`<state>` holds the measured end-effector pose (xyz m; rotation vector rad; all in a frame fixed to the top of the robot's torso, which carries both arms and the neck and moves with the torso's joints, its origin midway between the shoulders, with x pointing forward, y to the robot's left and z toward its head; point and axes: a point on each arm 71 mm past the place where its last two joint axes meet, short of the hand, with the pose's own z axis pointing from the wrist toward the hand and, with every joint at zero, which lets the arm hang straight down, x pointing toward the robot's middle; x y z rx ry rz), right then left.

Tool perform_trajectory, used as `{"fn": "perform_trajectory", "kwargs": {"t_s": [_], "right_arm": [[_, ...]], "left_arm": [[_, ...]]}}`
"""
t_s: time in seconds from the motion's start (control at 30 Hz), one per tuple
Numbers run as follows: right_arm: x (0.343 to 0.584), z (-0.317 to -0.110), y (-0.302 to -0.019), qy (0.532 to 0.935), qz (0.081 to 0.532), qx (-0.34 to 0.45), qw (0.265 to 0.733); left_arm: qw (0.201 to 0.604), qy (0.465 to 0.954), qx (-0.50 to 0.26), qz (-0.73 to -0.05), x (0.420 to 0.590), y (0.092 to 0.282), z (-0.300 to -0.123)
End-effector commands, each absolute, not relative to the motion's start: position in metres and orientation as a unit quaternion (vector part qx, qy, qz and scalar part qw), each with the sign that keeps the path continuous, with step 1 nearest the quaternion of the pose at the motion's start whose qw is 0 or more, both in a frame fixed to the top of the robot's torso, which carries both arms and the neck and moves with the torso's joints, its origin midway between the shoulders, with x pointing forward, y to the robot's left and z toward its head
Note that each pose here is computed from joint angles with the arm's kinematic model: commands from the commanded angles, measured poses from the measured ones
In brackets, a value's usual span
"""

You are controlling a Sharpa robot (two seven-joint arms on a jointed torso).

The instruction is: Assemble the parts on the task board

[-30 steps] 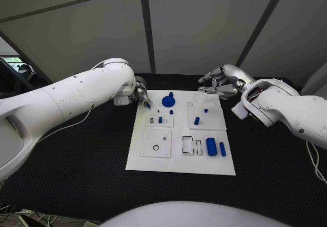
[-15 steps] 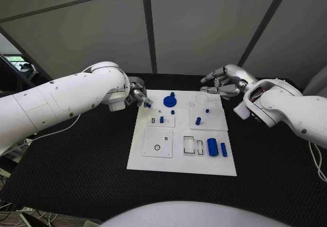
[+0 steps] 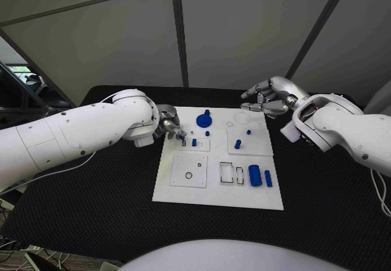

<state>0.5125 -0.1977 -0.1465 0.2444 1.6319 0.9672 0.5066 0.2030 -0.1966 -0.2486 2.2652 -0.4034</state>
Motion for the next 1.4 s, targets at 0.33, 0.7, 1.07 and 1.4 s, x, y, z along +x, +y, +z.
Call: {"fn": "perform_trajectory", "kwargs": {"t_s": [0.33,0.7,1.07,1.4], "right_arm": [[0.5125,-0.1457,-0.1966,0.698,0.415,0.101,0.575],[0.5127,-0.1458,-0.1965,0.698,0.415,0.101,0.575],[0.5128,-0.1461,-0.1963,0.699,0.415,0.101,0.574],[0.5129,-0.1462,-0.1958,0.699,0.415,0.1,0.574]], "left_arm": [[0.399,0.9,-0.088,-0.15,0.5029,0.1955,-0.2049],[0.387,0.907,-0.075,-0.145,0.5015,0.1925,-0.2072],[0.394,0.907,-0.066,-0.134,0.5018,0.1945,-0.2071],[0.406,0.902,-0.075,-0.128,0.5044,0.1992,-0.2064]]}}
